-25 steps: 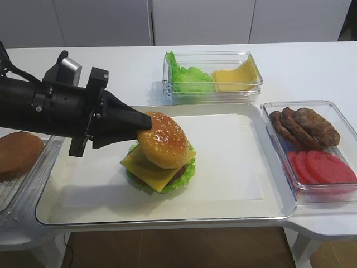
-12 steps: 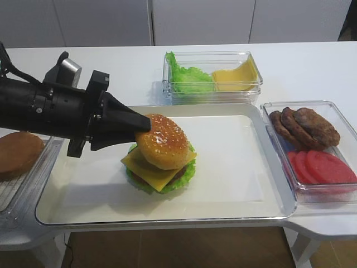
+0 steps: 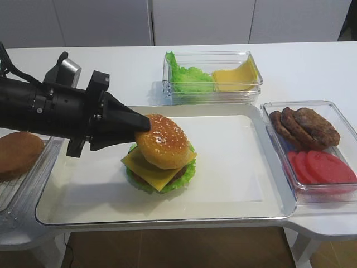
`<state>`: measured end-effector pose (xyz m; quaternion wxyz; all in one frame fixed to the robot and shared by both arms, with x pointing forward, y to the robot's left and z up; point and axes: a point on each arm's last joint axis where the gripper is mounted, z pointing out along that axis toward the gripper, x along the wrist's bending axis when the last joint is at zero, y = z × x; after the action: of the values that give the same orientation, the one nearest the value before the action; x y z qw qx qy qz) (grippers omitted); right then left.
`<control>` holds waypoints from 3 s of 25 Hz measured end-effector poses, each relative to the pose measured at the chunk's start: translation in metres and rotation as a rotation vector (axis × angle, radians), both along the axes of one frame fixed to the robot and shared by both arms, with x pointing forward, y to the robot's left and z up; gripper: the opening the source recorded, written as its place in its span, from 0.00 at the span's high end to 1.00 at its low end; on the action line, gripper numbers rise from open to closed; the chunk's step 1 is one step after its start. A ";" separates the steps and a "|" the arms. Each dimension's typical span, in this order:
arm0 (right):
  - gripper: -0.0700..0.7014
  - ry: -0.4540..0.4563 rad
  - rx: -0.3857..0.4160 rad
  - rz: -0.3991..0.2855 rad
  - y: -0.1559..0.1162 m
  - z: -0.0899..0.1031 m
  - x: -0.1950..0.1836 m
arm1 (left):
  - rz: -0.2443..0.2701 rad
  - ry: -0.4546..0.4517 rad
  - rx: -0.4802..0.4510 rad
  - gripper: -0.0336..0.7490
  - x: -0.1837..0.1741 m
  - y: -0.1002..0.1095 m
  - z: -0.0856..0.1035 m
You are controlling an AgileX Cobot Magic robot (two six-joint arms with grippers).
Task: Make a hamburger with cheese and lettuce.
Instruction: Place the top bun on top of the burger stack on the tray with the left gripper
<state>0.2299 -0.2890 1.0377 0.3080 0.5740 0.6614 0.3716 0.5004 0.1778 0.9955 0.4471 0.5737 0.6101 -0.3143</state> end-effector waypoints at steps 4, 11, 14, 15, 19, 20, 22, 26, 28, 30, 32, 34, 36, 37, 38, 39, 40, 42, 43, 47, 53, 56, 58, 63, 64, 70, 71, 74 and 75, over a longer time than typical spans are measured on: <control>0.43 0.000 0.000 0.000 0.000 0.000 0.000 | 0.012 -0.007 0.023 0.71 0.001 0.001 -0.002; 0.43 0.000 0.000 0.000 0.000 0.000 0.000 | 0.024 -0.014 0.050 0.68 0.002 0.002 -0.004; 0.43 0.000 0.000 0.000 0.000 0.000 0.000 | 0.023 -0.016 0.054 0.66 0.002 0.003 -0.004; 0.43 0.000 0.000 0.000 0.000 0.000 0.000 | 0.019 -0.016 0.058 0.66 0.002 0.003 -0.004; 0.43 0.000 0.000 0.000 0.000 0.000 0.000 | -0.007 -0.022 0.088 0.66 0.000 0.003 -0.007; 0.43 0.000 0.000 0.000 0.000 0.000 0.000 | -0.010 -0.023 0.091 0.66 0.000 0.004 -0.007; 0.43 0.000 0.000 0.000 0.000 0.000 0.000 | -0.011 -0.023 0.092 0.66 0.000 0.004 -0.007; 0.43 0.000 0.000 0.000 0.000 0.000 0.000 | -0.008 -0.024 0.095 0.65 0.000 0.004 -0.007; 0.43 0.000 0.000 0.000 0.000 0.000 0.000 | -0.005 -0.026 0.100 0.64 0.001 0.004 -0.008; 0.43 0.000 0.000 0.000 0.000 0.000 0.000 | -0.003 -0.027 0.101 0.62 0.001 0.004 -0.008; 0.43 0.000 0.000 0.000 0.000 0.000 0.000 | -0.003 -0.027 0.101 0.59 0.001 0.004 -0.008; 0.43 0.000 0.000 0.000 0.000 0.000 0.000 | -0.003 -0.028 0.104 0.58 0.001 0.004 -0.008; 0.43 0.000 0.000 0.000 0.000 0.000 0.000 | -0.003 -0.028 0.104 0.57 0.001 0.004 -0.008; 0.43 0.000 0.000 0.000 0.000 0.000 0.000 | -0.003 -0.028 0.104 0.57 0.001 0.004 -0.008; 0.43 0.000 0.000 0.000 0.000 0.000 0.000 | -0.003 -0.028 0.104 0.56 0.001 0.004 -0.008; 0.43 0.000 0.000 0.000 0.000 0.000 0.000 | -0.003 -0.028 0.104 0.56 0.001 0.004 -0.008; 0.43 0.000 0.000 0.000 0.000 0.000 0.000 | -0.003 -0.028 0.104 0.55 0.001 0.004 -0.008; 0.43 0.000 0.000 0.000 0.000 0.000 0.000 | -0.003 -0.028 0.104 0.53 0.001 0.004 -0.008; 0.42 0.000 0.000 0.000 0.000 0.000 0.000 | -0.003 -0.028 0.104 0.52 0.001 0.004 -0.008; 0.43 0.000 0.000 0.000 0.000 0.000 0.000 | -0.003 -0.028 0.104 0.49 0.001 0.004 -0.008; 0.43 0.000 0.000 0.000 0.000 0.000 0.000 | -0.003 -0.028 0.104 0.38 0.001 0.004 -0.008; 0.43 0.000 0.000 0.000 0.000 0.000 0.000 | -0.003 -0.028 0.104 0.34 0.001 0.004 -0.008; 0.43 0.000 0.000 0.000 0.000 0.000 0.000 | -0.003 -0.028 0.104 0.32 0.001 0.004 -0.008; 0.43 0.000 0.000 0.000 0.000 0.000 0.000 | -0.003 -0.028 0.105 0.26 0.001 0.004 -0.008; 0.43 0.000 0.000 0.000 0.000 0.000 0.000 | -0.004 -0.029 0.105 0.25 0.001 0.004 -0.008; 0.43 0.000 0.000 0.000 0.000 0.000 0.000 | -0.009 -0.038 0.107 0.24 0.001 0.004 -0.008; 0.43 0.000 0.000 0.000 0.000 0.000 0.000 | -0.010 -0.040 0.109 0.24 0.001 0.004 -0.008; 0.43 0.000 0.000 0.000 0.000 0.000 0.000 | -0.002 -0.047 0.118 0.24 0.002 0.005 -0.008; 0.43 0.000 0.000 0.000 0.000 0.000 0.000 | 0.004 -0.053 0.122 0.24 0.002 0.005 -0.008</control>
<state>0.2299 -0.2890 1.0377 0.3080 0.5740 0.6614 0.3716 0.5024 0.1831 0.9878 0.4280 0.6068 0.6171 -0.2604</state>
